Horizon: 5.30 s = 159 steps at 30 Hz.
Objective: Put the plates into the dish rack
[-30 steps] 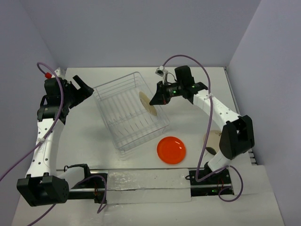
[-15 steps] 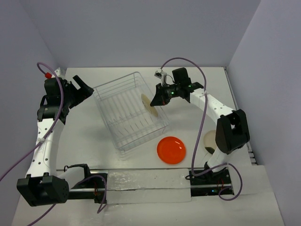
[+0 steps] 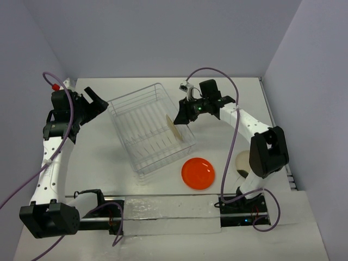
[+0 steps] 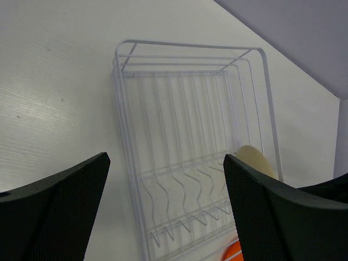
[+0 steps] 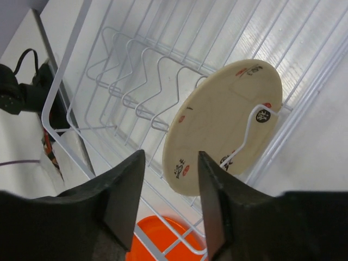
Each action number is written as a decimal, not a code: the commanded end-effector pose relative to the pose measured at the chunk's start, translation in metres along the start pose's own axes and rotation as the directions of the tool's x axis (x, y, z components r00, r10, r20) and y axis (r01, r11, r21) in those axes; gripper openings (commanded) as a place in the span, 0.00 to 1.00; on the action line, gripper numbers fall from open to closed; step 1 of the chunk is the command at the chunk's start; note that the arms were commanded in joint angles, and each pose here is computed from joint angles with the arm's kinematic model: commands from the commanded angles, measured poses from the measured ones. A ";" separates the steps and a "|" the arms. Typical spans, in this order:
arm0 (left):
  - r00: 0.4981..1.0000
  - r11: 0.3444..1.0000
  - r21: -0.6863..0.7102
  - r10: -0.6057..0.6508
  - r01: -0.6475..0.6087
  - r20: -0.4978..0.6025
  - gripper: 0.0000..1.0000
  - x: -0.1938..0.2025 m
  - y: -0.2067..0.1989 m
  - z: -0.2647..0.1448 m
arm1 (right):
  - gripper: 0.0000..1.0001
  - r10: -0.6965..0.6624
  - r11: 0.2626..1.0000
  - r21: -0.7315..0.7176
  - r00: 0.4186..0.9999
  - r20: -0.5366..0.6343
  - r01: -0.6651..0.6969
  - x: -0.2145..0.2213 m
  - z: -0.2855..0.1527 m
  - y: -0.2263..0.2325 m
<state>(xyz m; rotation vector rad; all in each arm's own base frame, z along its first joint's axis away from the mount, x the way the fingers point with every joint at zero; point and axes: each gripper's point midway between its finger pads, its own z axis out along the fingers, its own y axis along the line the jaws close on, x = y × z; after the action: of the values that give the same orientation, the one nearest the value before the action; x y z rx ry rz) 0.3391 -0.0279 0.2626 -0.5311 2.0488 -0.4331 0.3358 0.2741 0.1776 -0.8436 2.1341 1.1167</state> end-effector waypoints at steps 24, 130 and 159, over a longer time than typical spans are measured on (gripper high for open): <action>0.995 0.997 -0.078 0.031 -0.023 0.097 0.99 -0.029 0.007 -0.014 | 1.00 -0.025 0.853 0.521 0.996 0.085 -0.023 0.108 -0.091 0.124; 0.976 0.987 0.087 0.119 -0.137 0.184 0.99 0.013 -0.014 -0.059 | 0.00 -0.348 0.901 -0.147 0.881 0.320 0.409 -0.118 -0.042 0.255; 0.979 0.990 0.056 0.122 -0.133 0.163 0.99 0.013 -0.008 -0.052 | 0.00 -0.109 0.990 -0.075 0.980 0.167 0.122 -0.079 0.021 0.107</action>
<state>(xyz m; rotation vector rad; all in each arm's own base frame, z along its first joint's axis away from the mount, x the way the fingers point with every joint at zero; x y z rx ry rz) 0.2890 -0.0392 0.2756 -0.3943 1.9116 -0.3813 0.2987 0.3611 0.2654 -0.9105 1.9689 1.1837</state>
